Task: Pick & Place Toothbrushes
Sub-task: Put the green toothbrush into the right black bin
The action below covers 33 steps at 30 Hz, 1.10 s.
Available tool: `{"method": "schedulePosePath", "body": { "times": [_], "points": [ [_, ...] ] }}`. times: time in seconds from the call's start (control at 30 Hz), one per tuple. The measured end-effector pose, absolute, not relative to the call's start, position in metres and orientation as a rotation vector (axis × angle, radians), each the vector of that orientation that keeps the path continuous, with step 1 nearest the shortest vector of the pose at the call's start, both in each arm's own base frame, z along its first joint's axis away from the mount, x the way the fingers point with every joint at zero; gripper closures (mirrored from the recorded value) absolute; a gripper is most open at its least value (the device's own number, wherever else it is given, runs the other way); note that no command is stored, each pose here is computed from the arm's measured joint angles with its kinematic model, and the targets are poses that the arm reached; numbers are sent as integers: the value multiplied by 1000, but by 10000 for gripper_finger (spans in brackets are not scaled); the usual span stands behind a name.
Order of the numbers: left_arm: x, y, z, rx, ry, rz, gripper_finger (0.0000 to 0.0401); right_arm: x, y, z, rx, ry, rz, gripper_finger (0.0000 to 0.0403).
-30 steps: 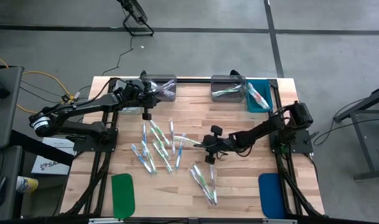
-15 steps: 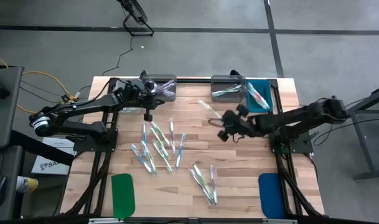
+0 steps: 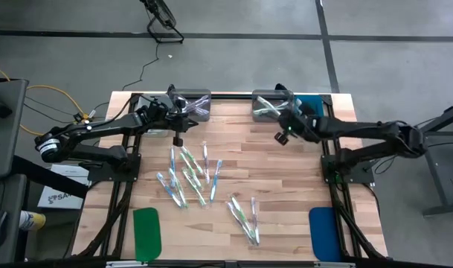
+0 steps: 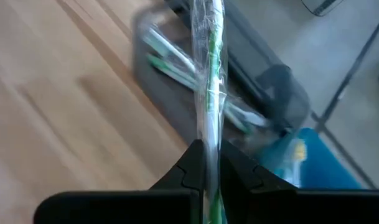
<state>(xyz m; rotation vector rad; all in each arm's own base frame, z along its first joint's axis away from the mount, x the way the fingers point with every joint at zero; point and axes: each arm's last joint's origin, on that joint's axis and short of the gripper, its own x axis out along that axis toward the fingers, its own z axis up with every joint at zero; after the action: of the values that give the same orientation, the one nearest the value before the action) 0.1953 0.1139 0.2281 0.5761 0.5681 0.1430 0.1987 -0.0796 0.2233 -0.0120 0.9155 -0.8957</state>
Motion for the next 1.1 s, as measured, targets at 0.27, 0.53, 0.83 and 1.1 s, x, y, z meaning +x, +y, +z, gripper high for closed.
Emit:
{"method": "schedulePosePath", "body": {
  "times": [0.27, 0.53, 0.83, 1.1],
  "points": [
    [195, 114, 228, 574, 572, 142, 401, 185, -113, 224, -103, 1016, -870, 380],
    [195, 114, 227, 572, 574, 141, 401, 183, -136, 223, -100, 987, -820, 381],
    [194, 113, 226, 565, 587, 134, 401, 187, -155, 200, -94, 1090, -762, 380],
    [194, 113, 226, 565, 589, 133, 401, 192, -163, 195, -142, 1082, -719, 379]
  ]
}}
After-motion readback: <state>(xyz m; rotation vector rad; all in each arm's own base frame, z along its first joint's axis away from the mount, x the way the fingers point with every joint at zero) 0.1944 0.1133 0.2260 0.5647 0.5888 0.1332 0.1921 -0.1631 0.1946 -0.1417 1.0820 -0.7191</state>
